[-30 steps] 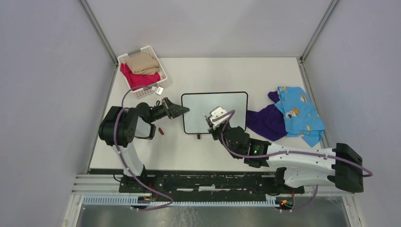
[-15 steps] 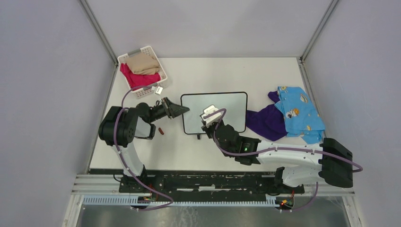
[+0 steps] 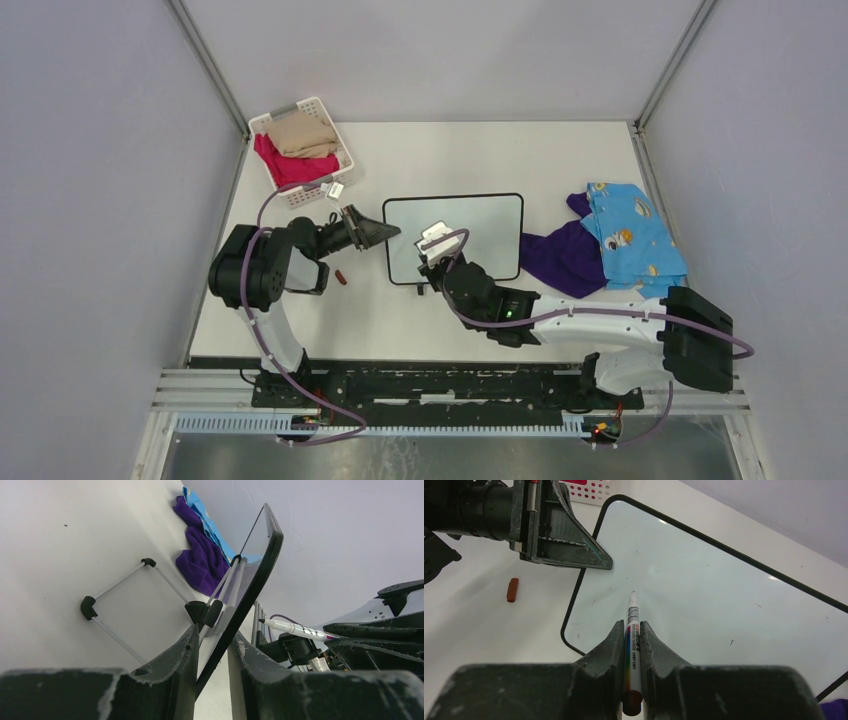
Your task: Write a sentence on the whiteboard
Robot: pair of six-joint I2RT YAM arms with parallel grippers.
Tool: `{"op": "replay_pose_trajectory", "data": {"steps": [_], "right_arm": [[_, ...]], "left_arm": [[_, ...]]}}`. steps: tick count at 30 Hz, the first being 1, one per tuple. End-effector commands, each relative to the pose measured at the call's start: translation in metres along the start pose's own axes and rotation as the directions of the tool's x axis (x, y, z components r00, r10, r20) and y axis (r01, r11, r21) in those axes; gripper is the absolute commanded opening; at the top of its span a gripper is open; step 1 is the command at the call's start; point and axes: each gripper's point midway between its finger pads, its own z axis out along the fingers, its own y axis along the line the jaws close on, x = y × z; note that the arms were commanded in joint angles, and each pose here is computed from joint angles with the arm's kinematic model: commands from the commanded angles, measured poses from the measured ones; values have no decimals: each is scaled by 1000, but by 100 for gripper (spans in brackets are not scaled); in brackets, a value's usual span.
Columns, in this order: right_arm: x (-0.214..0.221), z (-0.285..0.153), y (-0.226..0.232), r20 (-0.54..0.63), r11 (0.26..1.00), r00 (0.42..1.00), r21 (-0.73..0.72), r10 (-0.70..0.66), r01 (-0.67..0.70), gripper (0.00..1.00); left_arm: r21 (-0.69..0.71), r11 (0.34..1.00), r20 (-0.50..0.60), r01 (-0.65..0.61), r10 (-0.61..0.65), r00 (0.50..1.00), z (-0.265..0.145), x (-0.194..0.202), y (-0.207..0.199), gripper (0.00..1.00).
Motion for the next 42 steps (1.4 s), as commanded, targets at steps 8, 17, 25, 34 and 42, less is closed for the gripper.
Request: {"op": "replay_pose_trajectory", "data": {"steps": [8,17,25,34,42], "right_arm": [[-48,14,0,135,991,986,72,99,-109,0],[-55,20,6,153,994,984,53,91,-100,0],[-49,15,5,149,994,984,41,97,-104,0],[-52,5,1,158,994,982,5,108,-110,0],[-59,-5,-2,170,993,978,-27,118,-115,0]], "left_arm": [[107,983,47,-152,148,988,1,-12,-27,30],[114,980,49,-160,155,987,1,-14,-31,37],[119,977,60,-175,169,984,1,-18,-35,42],[121,967,105,-225,213,971,-3,-29,-50,79],[51,969,173,-243,231,957,-16,-44,-49,100]]}}
